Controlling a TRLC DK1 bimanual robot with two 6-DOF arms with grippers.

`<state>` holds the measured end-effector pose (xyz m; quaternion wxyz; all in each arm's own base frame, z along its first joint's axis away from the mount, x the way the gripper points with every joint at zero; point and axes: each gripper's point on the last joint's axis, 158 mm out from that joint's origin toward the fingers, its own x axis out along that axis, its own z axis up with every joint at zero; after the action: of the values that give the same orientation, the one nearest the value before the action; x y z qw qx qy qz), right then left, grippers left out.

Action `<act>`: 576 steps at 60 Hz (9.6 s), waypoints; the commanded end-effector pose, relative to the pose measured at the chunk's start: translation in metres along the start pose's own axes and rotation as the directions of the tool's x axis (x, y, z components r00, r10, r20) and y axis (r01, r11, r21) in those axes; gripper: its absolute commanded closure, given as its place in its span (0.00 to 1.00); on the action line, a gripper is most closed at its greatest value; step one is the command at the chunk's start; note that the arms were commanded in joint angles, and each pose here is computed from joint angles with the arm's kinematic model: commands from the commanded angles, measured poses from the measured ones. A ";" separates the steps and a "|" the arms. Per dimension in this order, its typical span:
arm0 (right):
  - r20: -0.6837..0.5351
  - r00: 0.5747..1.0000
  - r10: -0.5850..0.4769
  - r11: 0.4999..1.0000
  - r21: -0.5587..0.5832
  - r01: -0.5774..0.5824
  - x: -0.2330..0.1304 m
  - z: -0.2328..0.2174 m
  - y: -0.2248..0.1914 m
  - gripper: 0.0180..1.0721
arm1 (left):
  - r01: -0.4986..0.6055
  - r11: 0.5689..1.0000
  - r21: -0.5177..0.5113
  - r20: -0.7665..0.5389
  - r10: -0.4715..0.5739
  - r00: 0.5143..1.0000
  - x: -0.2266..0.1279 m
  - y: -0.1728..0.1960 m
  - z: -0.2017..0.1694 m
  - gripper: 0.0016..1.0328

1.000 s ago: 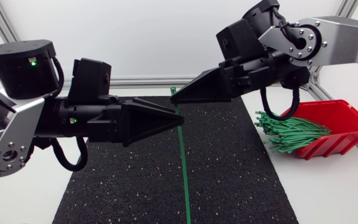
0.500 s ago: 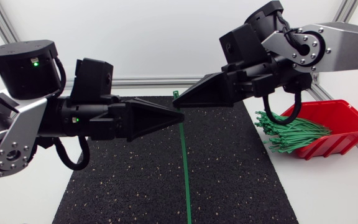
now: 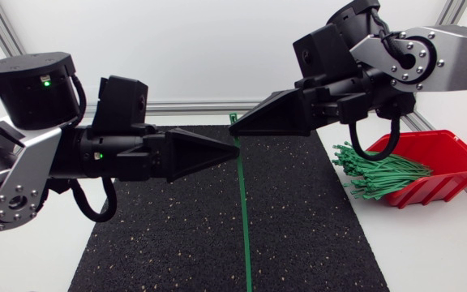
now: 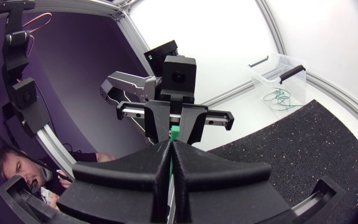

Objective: Take a green cable tie from the red box, thread the tail through the head to close it, then place it in the transparent bin on the left.

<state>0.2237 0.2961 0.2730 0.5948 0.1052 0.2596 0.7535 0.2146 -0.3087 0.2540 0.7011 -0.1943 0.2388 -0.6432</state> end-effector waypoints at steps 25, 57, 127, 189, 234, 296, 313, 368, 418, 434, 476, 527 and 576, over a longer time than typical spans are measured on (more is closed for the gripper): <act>-0.004 1.000 0.020 1.000 0.000 -0.020 0.004 -0.008 0.005 0.95 | 0.016 1.000 0.000 0.012 -0.016 1.000 0.003 -0.003 0.012 0.96; -0.014 0.991 -0.130 0.984 -0.123 0.127 -0.004 -0.009 0.002 0.62 | -0.006 0.999 -0.036 0.038 0.008 0.999 -0.025 0.005 0.034 0.96; -0.243 0.908 -0.341 0.930 -0.226 0.289 0.012 -0.061 -0.060 0.05 | -0.005 0.993 -0.117 0.012 0.006 1.000 -0.053 0.036 0.028 0.96; -0.199 0.968 -0.155 0.988 -0.057 0.147 0.050 -0.028 -0.042 0.79 | -0.011 1.000 -0.026 0.030 0.012 0.999 -0.054 0.032 0.009 0.96; -0.197 0.972 -0.124 0.992 -0.029 0.121 0.049 -0.037 -0.034 0.95 | -0.029 1.000 0.010 0.055 0.028 0.998 -0.057 0.032 0.023 0.74; -0.182 0.974 -0.137 0.991 -0.031 0.133 0.044 -0.038 -0.034 0.95 | -0.024 0.999 0.023 0.073 0.022 0.997 -0.049 0.025 0.030 0.75; -0.176 0.975 -0.138 0.990 -0.015 0.138 0.044 -0.039 -0.035 0.95 | -0.029 0.999 0.023 0.083 0.027 0.996 -0.048 0.025 0.032 0.77; -0.154 0.977 -0.148 0.989 -0.003 0.149 0.043 -0.039 -0.036 0.95 | -0.030 0.999 0.035 0.093 0.026 0.995 -0.046 0.021 0.033 0.83; -0.158 0.978 -0.139 0.990 -0.006 0.139 0.046 -0.041 -0.031 0.95 | -0.023 0.999 0.025 0.082 0.021 0.996 -0.041 0.021 0.028 0.95; -0.158 0.978 -0.135 0.991 -0.008 0.135 0.048 -0.043 -0.029 0.95 | -0.034 0.999 0.004 0.095 0.034 0.995 -0.042 0.028 0.032 0.96; -0.204 0.899 -0.388 0.922 -0.077 0.381 0.015 -0.042 -0.058 0.07 | -0.072 0.989 -0.128 0.121 0.087 0.989 -0.080 0.066 0.057 0.96; -0.336 0.740 -0.582 0.721 -0.634 0.280 0.005 -0.087 -0.069 0.04 | -0.066 0.974 -0.216 0.084 0.086 0.993 -0.079 0.111 0.050 0.96; -0.082 0.488 -0.869 0.106 -0.994 0.021 0.031 -0.091 -0.096 0.05 | -0.067 0.964 -0.258 0.068 0.088 0.994 -0.074 0.127 0.045 0.96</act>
<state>0.2611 0.3192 0.1539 0.6400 -0.6068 0.0152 0.4711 0.3362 -0.2221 0.2186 0.7077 -0.3013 0.3008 -0.5639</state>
